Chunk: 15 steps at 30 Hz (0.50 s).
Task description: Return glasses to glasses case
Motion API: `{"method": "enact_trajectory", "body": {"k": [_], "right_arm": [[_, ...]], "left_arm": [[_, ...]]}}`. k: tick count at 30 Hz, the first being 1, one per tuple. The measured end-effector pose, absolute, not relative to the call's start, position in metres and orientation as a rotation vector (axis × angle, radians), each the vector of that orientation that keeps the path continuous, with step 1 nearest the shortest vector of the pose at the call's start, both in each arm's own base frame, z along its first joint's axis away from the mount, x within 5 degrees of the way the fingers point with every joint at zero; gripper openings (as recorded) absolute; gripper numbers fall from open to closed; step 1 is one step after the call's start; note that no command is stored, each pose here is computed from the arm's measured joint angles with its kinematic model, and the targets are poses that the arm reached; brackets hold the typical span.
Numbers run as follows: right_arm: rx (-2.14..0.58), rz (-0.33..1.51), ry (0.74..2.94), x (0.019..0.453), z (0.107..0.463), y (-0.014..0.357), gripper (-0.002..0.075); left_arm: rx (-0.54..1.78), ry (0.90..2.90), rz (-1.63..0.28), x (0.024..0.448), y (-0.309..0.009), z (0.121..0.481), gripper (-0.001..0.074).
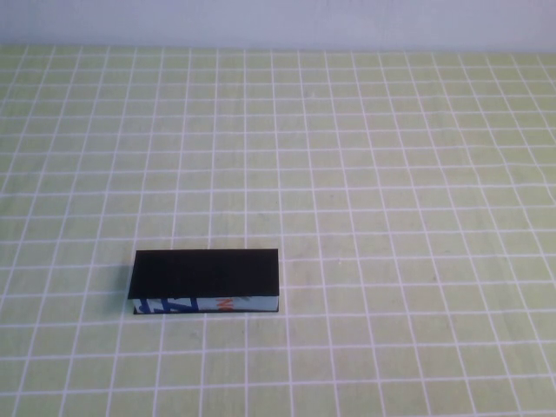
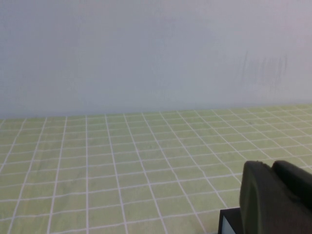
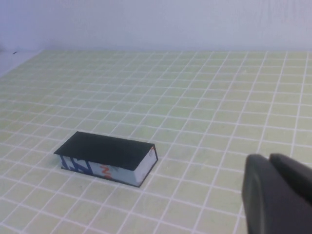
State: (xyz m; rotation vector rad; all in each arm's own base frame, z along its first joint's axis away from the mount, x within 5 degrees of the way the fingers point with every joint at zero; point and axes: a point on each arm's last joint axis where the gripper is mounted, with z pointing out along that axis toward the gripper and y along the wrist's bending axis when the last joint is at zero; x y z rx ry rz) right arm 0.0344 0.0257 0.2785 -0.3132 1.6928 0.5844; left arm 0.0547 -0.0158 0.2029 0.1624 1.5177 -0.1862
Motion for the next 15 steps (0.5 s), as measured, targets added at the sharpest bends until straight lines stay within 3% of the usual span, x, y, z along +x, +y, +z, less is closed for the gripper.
{"method": "enact_trajectory", "body": {"k": [8,15], "right_arm": [[-0.317,0.551,1.768,0.045,0.232,0.030,-0.0011],[-0.342,0.489,1.761,0.048,0.218,0.029,-0.0011]], "left_arm": [[0.162,1.518,-0.186,0.055,-0.016,0.203,-0.0002],[0.161,1.517,-0.185,0.055,-0.016,0.203,-0.0002]]}}
